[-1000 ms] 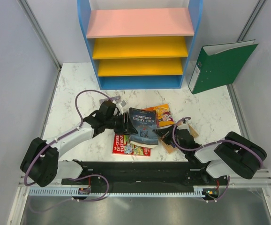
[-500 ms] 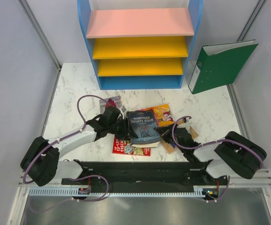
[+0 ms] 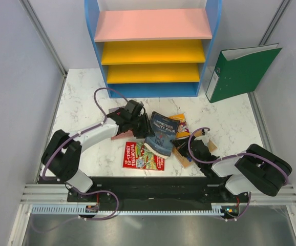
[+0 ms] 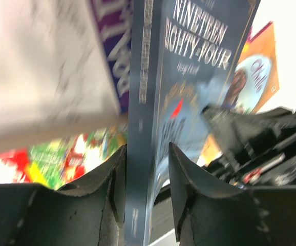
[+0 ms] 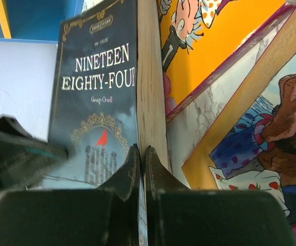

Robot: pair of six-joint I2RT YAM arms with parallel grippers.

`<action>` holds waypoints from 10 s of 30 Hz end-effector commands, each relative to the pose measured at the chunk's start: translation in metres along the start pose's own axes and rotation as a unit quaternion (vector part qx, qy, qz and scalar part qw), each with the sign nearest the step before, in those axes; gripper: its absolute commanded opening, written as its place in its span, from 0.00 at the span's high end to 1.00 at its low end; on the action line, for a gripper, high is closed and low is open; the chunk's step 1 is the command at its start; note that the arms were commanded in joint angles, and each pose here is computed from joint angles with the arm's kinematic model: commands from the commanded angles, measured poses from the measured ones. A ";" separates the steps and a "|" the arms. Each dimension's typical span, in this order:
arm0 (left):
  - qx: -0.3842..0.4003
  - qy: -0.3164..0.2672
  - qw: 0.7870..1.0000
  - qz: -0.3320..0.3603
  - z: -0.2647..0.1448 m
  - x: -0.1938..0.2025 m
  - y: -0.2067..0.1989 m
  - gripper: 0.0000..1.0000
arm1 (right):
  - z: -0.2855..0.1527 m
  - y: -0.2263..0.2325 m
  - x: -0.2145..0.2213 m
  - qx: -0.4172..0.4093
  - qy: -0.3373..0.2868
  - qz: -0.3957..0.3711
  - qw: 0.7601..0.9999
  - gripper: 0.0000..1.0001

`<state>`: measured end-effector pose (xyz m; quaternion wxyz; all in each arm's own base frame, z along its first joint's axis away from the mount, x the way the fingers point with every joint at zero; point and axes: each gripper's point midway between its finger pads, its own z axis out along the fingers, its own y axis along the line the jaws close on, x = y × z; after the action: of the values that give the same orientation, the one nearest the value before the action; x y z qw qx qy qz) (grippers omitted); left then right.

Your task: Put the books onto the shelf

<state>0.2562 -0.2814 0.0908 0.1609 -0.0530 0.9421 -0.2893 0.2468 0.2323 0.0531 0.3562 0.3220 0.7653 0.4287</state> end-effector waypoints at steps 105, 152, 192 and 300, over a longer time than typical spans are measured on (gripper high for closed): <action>0.008 -0.153 0.987 0.044 0.011 0.009 0.028 0.26 | -0.022 -0.004 0.015 -0.059 0.050 0.144 0.987 1.00; 0.158 -0.204 0.953 0.155 -0.152 -0.040 -0.113 0.98 | -0.050 0.043 -0.085 0.084 -0.113 -0.260 0.955 0.02; 0.509 -0.402 0.760 0.039 -0.327 -0.307 -0.305 0.98 | -0.035 0.023 -0.064 0.096 -0.069 -0.263 0.958 0.02; 0.293 -0.391 0.867 -0.092 -0.214 -0.294 -0.186 0.98 | -0.026 0.020 -0.052 0.095 -0.039 -0.271 0.957 0.02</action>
<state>0.4591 -0.2620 0.4258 0.4812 -0.2174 0.6811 -0.5073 0.2528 0.1848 0.0869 0.4478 0.1538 0.8530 0.2194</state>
